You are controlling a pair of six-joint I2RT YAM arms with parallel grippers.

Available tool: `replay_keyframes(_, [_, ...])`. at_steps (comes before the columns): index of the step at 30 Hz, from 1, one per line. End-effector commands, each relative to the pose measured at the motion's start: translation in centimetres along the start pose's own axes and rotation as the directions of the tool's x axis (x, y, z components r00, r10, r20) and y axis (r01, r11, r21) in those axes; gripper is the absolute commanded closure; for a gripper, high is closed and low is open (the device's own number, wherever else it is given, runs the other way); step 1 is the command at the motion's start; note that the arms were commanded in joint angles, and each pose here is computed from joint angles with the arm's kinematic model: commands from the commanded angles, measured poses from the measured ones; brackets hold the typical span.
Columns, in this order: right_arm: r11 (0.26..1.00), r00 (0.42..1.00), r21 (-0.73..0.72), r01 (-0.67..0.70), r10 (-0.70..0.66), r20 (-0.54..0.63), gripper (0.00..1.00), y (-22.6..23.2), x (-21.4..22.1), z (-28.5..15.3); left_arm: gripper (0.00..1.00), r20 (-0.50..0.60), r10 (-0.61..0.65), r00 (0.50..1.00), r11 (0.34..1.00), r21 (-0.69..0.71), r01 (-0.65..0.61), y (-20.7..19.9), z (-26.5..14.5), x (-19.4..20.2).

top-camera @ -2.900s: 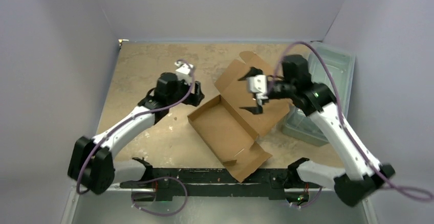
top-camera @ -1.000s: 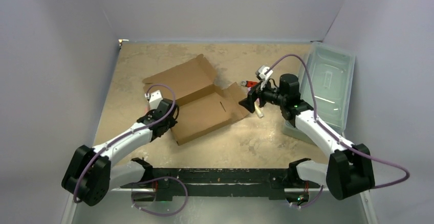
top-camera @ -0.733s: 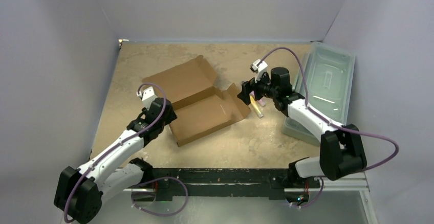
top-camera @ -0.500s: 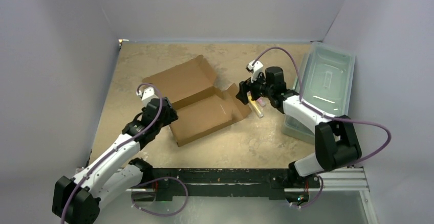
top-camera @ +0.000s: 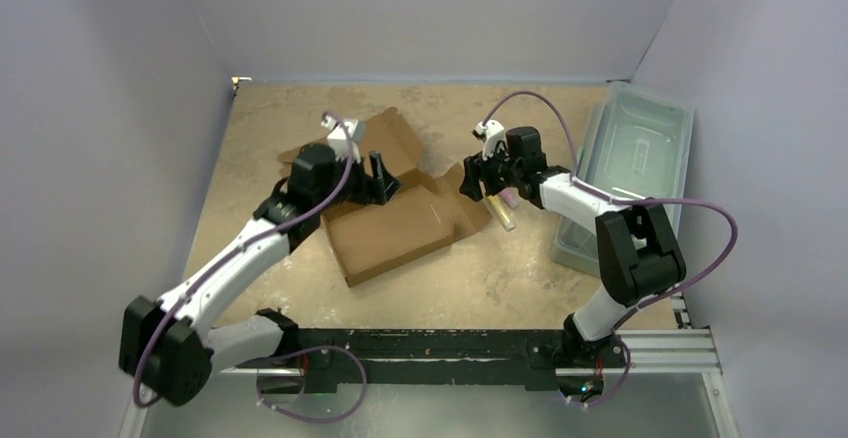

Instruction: Fold the paper box

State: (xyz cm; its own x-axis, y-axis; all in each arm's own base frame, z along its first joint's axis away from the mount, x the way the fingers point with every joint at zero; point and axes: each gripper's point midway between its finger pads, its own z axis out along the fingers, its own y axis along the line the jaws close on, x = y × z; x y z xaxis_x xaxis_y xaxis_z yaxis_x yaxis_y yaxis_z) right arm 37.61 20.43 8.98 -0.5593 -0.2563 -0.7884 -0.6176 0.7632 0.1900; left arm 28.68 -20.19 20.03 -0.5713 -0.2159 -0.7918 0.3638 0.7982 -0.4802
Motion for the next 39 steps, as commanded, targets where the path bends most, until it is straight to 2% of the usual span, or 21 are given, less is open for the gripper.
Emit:
replay_keyframes(1, [1.0,0.999,0.016,0.016,-0.017,0.031,0.33,-0.3,-1.9,0.0,0.3,-0.037,0.245,0.969,0.968,0.066,-0.242,-1.4,2.4,-3.2])
replay_keyframes(3, [1.0,1.0,0.012,0.017,-0.017,0.023,0.34,-0.4,-1.7,0.2,0.31,-0.059,0.276,0.959,0.961,0.043,-0.274,-0.3,3.4,-2.7])
replay_keyframes(7, [1.0,1.0,-0.01,0.007,-0.007,-0.025,0.42,-0.3,-0.5,1.1,0.3,-0.035,0.301,0.953,0.954,0.022,-0.3,1.1,4.1,-1.5])
replay_keyframes(11, [0.999,0.999,-0.038,0.003,-0.004,-0.048,0.59,-0.3,-0.6,2.0,0.3,0.001,0.309,0.951,0.951,0.009,-0.309,1.2,3.3,-2.6])
replay_keyframes(14, [0.999,0.998,-0.047,0.004,-0.007,-0.067,0.67,-0.2,-0.4,1.9,0.31,0.029,0.304,0.952,0.952,0.022,-0.305,1.2,2.8,-2.9])
replay_keyframes(20, [0.998,0.998,-0.055,-0.006,0.002,-0.064,0.81,-0.2,-0.2,1.9,0.31,-0.007,0.313,0.95,0.949,0.041,-0.312,1.2,2.6,-2.0])
replay_keyframes(24, [0.995,0.999,-0.101,0.002,-0.007,-0.049,1.0,0.7,-0.8,1.7,0.33,-0.035,0.307,0.951,0.949,0.092,-0.303,0.7,3.1,-1.2])
replay_keyframes(31, [0.99,0.991,-0.046,0.134,-0.133,0.032,1.0,2.4,-4.5,0.2,0.33,-0.075,0.288,0.955,0.94,0.212,-0.267,-0.6,3.9,0.5])
replay_keyframes(39, [0.964,0.966,0.071,0.257,-0.259,0.018,1.0,3.0,-5.3,0.4,0.36,-0.125,0.266,0.956,0.958,0.149,-0.247,1.2,5.0,1.7])
